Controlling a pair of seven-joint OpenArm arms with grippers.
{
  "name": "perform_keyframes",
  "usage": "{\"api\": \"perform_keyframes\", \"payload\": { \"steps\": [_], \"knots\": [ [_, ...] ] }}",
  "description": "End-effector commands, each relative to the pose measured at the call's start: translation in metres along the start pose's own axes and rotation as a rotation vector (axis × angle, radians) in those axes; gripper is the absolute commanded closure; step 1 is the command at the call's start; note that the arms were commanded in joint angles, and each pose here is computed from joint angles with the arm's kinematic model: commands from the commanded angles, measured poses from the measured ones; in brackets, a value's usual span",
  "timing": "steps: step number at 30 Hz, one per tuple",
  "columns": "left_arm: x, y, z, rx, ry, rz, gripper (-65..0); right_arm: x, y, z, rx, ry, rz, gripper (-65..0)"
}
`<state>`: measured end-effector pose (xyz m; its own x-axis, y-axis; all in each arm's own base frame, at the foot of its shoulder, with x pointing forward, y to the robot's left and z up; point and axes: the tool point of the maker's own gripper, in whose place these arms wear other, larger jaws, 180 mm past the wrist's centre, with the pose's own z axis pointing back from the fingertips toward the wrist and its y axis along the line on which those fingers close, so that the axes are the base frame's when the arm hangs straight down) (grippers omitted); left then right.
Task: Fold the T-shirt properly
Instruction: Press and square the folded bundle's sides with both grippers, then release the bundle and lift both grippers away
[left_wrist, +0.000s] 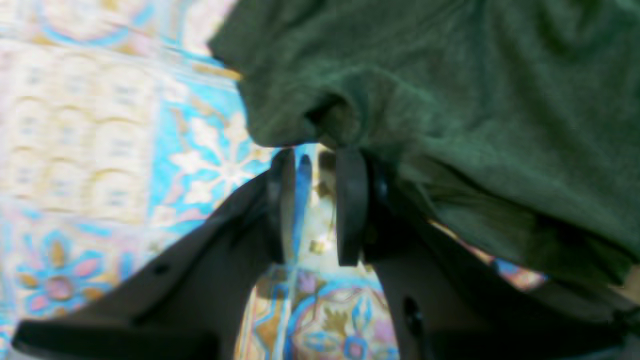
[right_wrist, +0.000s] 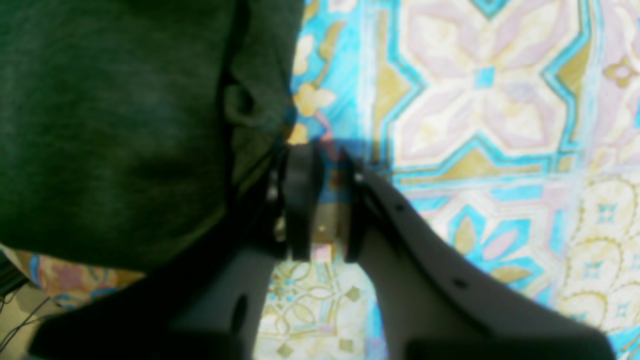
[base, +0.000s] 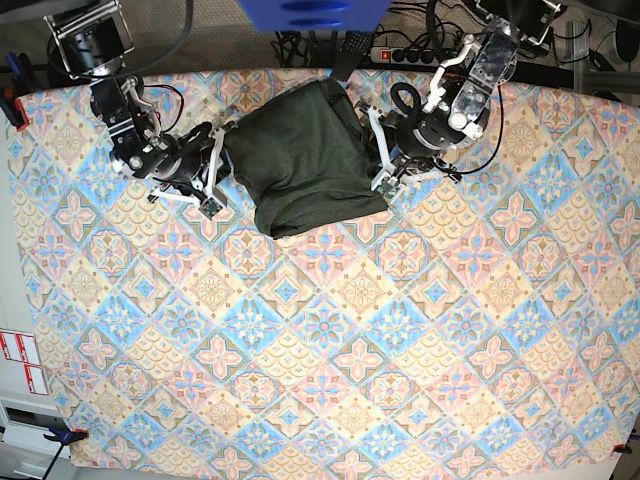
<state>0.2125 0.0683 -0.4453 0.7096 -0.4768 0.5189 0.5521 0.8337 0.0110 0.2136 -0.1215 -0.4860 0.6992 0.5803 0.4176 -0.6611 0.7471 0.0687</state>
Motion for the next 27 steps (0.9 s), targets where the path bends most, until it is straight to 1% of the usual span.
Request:
{"api": "perform_keyframes", "payload": {
  "steps": [1,5,8,13,16,19,23,27],
  "knots": [
    [0.006,0.01,-0.001,0.023,-0.014,0.001,-12.8,-0.026,0.019,-0.002,0.064,0.088,0.009,-8.6],
    [0.015,0.014,-0.023,0.026,0.003,0.035,-12.8,-0.031,0.032,0.0,0.084,0.087,0.013,-8.6],
    [0.036,0.013,-0.033,0.02,-0.02,0.05,-12.8,-0.032,0.041,0.004,0.095,0.078,0.021,-8.6],
    [0.064,0.003,-0.048,-0.01,-0.032,-0.015,-12.8,-0.029,0.038,0.011,0.085,0.066,0.043,-8.5],
    [0.081,-0.006,-0.057,-0.025,-0.044,-0.017,-12.8,-0.031,0.041,0.014,0.087,0.065,0.049,-8.5],
    [0.1,-0.009,-0.06,-0.033,-0.1,-0.015,-12.8,-0.028,0.032,0.023,0.06,0.044,0.037,-8.5],
    [0.114,-0.012,-0.066,-0.039,-0.115,-0.004,-12.7,-0.026,0.015,0.039,0.0,0.004,-0.009,-8.5],
    [0.124,-0.012,-0.059,-0.038,-0.151,-0.006,-12.7,-0.017,0.005,0.053,-0.041,-0.039,-0.018,-8.5]
  ]
}}
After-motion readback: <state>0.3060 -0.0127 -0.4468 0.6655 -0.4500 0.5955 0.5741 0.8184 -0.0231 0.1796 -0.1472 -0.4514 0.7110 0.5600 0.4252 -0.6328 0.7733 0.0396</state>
